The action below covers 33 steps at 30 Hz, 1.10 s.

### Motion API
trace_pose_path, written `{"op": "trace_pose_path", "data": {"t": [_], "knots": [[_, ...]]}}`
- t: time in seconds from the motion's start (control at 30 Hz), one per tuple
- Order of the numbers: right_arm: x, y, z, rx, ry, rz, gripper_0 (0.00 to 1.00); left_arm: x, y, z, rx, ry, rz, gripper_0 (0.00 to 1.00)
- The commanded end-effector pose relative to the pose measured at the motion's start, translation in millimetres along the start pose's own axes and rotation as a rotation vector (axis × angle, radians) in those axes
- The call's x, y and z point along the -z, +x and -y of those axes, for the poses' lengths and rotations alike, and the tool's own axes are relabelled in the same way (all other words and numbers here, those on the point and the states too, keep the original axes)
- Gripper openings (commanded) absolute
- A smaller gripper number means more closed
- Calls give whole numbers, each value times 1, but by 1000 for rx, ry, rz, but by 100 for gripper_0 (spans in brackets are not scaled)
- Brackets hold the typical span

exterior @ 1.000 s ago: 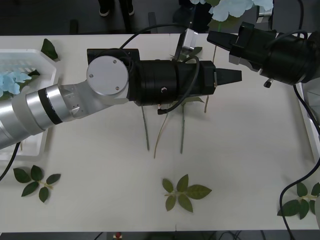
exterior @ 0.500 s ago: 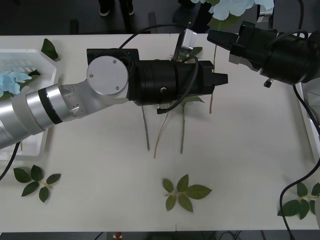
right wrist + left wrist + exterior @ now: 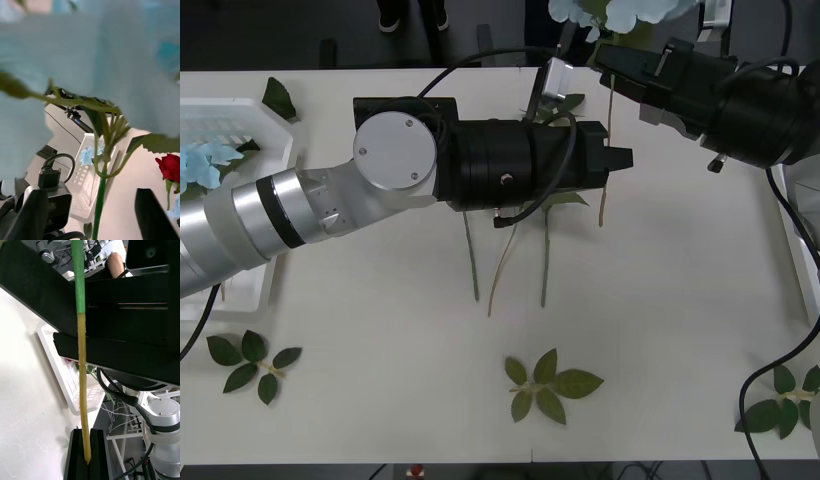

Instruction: Place the red flowers into the right box and the blue flowers into the left box. If a person shows an open palm, hand one flower to the person first, then continue sorting.

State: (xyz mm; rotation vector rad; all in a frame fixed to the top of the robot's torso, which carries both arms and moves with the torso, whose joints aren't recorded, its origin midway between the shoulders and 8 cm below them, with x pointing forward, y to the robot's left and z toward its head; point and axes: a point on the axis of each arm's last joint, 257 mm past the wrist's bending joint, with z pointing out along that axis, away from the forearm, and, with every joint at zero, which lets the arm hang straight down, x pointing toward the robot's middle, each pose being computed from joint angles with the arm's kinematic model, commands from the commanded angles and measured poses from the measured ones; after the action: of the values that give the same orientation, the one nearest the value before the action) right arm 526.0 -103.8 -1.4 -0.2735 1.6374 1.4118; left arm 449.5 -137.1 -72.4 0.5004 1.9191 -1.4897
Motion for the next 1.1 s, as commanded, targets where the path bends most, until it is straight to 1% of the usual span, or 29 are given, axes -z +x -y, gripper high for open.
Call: {"op": "trace_pose_path", "data": {"t": [0.03,0.23,0.33,0.4,0.53,0.63,0.77,0.87,0.93,1.1], "knots": [[20,-20,4,48,26,59,98,-6,-9,20,-23,33,6,0],[63,-29,25,75,111,38,98,-6,-8,19,-23,32,6,0],[89,-32,32,46,145,24,98,-5,-10,18,-26,28,8,0],[105,-33,40,41,188,11,98,-1,-12,13,-27,16,10,0],[129,-33,66,88,319,-41,98,20,-22,-10,-34,-40,12,0],[145,-26,97,124,463,-113,97,65,-26,-55,-36,-150,-47,0],[154,-14,126,101,602,-182,97,120,-27,-104,-56,-286,-123,0],[162,-8,148,114,715,-234,97,162,-27,-139,-86,-393,-181,0],[163,-2,163,123,792,-270,98,197,-28,-163,-106,-482,-223,0],[152,18,181,121,887,-329,98,272,-39,-195,-117,-645,-279,0]]}}
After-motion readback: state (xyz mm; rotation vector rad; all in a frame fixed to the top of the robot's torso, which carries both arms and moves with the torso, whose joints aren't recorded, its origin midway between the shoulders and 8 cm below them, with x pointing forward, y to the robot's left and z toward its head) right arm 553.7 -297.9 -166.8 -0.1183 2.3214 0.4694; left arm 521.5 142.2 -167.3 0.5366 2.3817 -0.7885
